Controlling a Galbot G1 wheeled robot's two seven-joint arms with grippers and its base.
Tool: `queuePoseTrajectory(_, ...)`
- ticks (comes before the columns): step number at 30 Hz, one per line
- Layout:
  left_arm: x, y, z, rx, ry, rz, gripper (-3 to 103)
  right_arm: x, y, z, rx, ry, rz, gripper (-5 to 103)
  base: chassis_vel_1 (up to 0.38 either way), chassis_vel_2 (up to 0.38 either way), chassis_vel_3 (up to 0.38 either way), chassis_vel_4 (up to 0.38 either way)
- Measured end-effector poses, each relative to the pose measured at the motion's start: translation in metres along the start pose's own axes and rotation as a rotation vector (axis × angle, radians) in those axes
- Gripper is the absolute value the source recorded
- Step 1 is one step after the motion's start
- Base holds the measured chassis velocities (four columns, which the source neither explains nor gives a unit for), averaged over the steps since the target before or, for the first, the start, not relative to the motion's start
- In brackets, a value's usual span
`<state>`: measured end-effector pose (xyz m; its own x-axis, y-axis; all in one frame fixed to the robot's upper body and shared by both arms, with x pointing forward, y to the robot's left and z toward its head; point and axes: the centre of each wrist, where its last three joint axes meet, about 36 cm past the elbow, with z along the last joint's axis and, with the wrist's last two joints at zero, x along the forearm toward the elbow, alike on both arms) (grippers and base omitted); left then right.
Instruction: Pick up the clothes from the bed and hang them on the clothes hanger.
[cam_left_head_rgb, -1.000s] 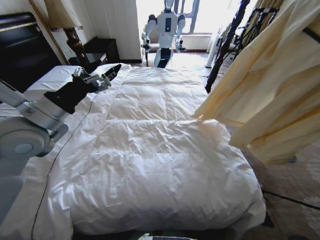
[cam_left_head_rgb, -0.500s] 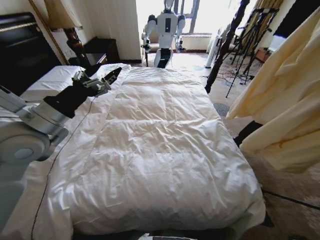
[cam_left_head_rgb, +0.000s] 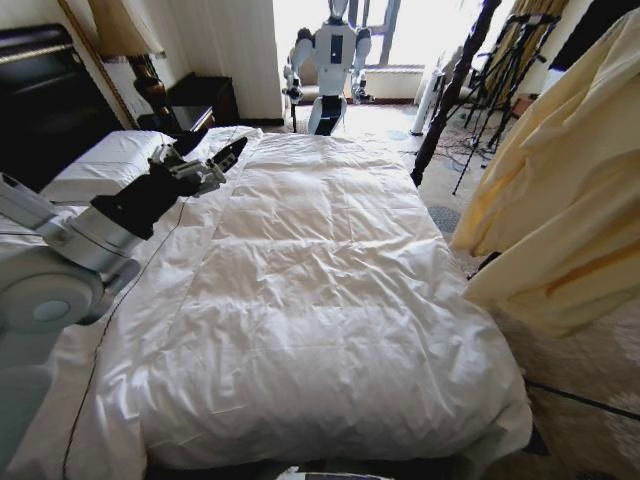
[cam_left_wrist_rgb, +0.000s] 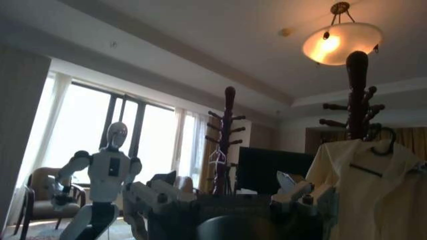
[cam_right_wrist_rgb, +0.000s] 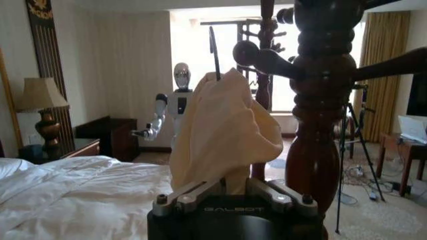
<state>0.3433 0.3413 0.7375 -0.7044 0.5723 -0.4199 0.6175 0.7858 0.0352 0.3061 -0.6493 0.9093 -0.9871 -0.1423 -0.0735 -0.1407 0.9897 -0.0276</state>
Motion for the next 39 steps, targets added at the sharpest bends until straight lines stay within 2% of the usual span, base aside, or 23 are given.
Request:
queuePoseTrajectory(6, 0.003, 0.001, 0.002, 0.008, -0.004, -0.006, 100, 0.013, -0.007, -0.001, -0.008, 0.003, 0.010, 0, 0.000, 0.000, 0.000, 0.000)
queuePoseTrajectory(10, 0.001, 0.003, 0.000, 0.009, -0.012, -0.005, 100, 0.007, -0.022, -0.002, -0.055, 0.000, 0.069, 0, 0.000, 0.000, 0.000, 0.000)
queuePoseTrajectory(18, 0.004, 0.008, 0.002, 0.027, -0.011, -0.013, 100, -0.017, -0.031, -0.009, -0.126, -0.024, 0.112, 0, 0.000, 0.000, 0.000, 0.000)
queuePoseTrajectory(27, 0.006, 0.011, 0.005, 0.038, -0.015, -0.020, 100, -0.054, -0.036, -0.025, -0.149, -0.053, 0.096, 0, 0.000, 0.000, 0.000, 0.000)
queuePoseTrajectory(39, 0.006, 0.012, 0.009, 0.047, -0.012, -0.022, 100, -0.057, -0.038, -0.021, -0.180, -0.053, 0.116, 0, 0.000, 0.000, 0.000, 0.000)
